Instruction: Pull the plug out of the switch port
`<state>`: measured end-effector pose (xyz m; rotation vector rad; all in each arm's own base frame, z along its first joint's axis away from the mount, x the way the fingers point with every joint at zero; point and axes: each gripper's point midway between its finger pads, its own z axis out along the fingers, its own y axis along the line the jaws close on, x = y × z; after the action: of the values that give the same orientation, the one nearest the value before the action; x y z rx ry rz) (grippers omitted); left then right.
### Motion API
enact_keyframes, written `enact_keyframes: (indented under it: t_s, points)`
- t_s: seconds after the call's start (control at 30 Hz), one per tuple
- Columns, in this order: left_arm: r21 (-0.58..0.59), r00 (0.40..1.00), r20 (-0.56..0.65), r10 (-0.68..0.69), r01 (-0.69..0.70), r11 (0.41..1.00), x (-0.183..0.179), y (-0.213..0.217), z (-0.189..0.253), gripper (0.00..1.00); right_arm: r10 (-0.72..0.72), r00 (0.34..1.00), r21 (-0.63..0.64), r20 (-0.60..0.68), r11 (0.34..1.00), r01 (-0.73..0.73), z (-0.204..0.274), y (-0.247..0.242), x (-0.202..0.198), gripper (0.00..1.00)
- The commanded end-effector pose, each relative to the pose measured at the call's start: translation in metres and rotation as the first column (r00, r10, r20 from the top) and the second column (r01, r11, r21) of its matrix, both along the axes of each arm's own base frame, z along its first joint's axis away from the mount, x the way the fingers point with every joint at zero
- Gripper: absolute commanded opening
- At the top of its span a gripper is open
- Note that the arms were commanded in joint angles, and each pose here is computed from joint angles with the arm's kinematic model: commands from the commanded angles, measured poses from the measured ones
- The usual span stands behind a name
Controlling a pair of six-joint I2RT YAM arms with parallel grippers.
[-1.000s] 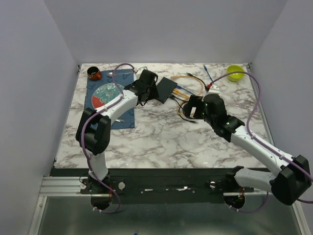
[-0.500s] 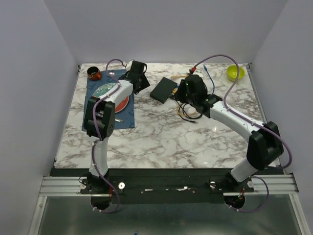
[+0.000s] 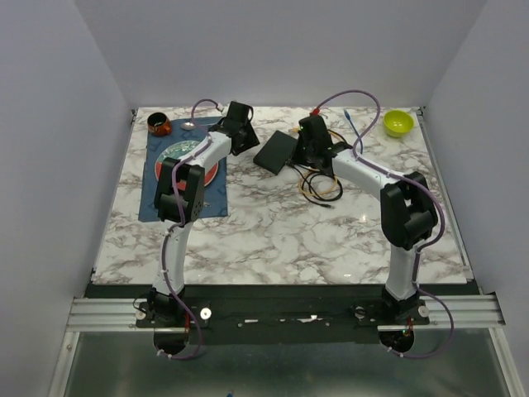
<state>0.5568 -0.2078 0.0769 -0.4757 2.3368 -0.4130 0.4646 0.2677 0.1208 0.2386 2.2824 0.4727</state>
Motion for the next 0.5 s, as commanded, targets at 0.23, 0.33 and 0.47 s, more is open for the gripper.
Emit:
enact_keyframes:
  t_s: [0.23,0.33,0.47]
  points:
    - [-0.069,0.994,-0.063,-0.085,0.081,0.994,-0.003,-0.019,-0.031,0.51,0.018,0.993,0.008,-0.114,1.0,-0.017,-0.043,0.005,0.01,0.01]
    - [-0.076,0.993,-0.073,-0.088,0.083,0.994,-0.009,-0.019,-0.035,0.49,0.028,0.989,0.004,-0.146,1.0,-0.028,-0.057,0.008,0.01,0.01]
    - [-0.1,0.993,-0.075,-0.096,0.088,0.991,-0.015,-0.021,-0.036,0.47,0.039,0.983,0.003,-0.182,0.999,-0.039,-0.072,0.01,0.009,0.01]
